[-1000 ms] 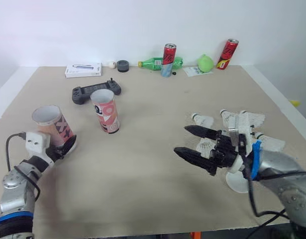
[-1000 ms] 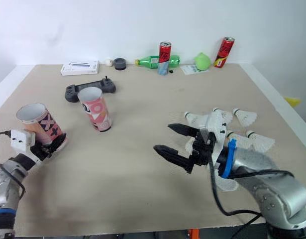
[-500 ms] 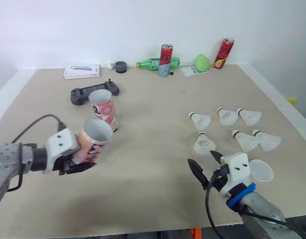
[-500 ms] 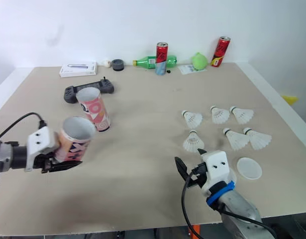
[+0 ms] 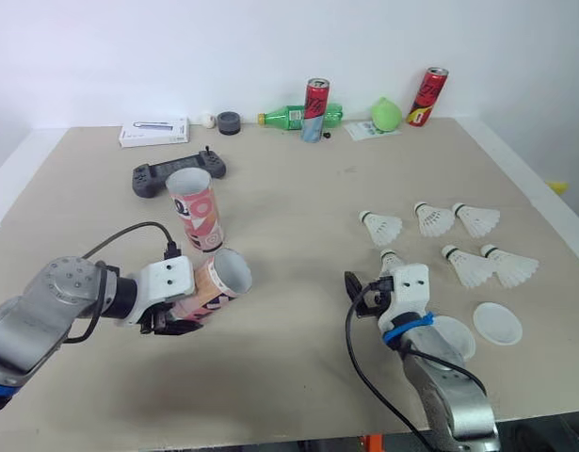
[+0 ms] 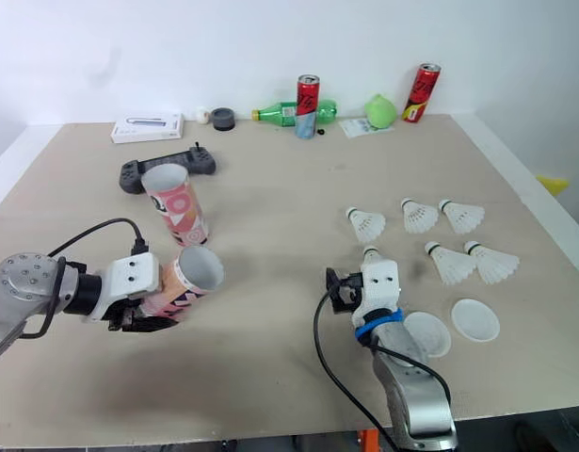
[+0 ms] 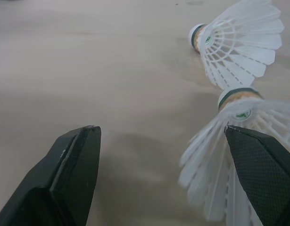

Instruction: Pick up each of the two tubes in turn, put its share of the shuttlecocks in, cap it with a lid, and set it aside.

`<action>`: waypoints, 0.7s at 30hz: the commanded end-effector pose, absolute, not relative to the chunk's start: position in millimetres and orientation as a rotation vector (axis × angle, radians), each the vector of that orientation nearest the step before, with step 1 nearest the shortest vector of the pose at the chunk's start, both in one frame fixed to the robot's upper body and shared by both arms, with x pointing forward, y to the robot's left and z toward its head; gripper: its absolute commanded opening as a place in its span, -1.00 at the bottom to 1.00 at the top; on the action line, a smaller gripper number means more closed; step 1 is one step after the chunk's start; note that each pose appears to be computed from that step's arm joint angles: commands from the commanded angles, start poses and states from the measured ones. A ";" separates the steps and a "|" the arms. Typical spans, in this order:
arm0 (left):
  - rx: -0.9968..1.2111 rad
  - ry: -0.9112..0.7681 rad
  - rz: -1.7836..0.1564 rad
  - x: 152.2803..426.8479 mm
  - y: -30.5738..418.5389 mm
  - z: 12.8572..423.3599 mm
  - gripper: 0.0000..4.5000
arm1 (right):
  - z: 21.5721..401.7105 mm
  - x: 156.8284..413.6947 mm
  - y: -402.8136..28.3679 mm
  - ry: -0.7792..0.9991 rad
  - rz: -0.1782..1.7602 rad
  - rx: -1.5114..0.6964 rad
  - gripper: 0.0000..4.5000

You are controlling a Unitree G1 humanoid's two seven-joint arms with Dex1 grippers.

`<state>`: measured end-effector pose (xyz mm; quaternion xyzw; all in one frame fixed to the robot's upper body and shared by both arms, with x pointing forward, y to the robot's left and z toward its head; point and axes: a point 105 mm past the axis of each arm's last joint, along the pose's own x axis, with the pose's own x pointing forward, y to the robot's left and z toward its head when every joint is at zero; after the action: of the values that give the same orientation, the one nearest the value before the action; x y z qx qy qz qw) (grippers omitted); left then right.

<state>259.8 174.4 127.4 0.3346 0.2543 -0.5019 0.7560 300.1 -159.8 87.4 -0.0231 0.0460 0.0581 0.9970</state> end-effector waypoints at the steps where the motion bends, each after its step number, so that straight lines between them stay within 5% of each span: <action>1: 0.739 0.554 -1.087 261.5 174.2 125.2 0.21 | 94.7 301.9 -168.9 0.047 0.056 -0.058 0.59; 9: 0.738 0.539 -1.097 262.7 170.5 123.6 0.21 | 99.6 298.3 -180.3 0.014 0.028 -0.055 -0.98; 14: 0.734 0.529 -1.105 265.5 166.6 123.9 0.21 | 124.2 271.7 -170.2 -0.074 0.156 -0.028 -0.99; 21: 0.728 0.533 -1.119 269.8 163.1 121.0 0.21 | 170.6 239.6 -141.4 -0.147 0.633 -0.163 -0.99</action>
<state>270.0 169.3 124.7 0.3349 0.2471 -0.5005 0.7591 244.4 -154.5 137.9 -0.0640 -0.0221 0.2449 0.9672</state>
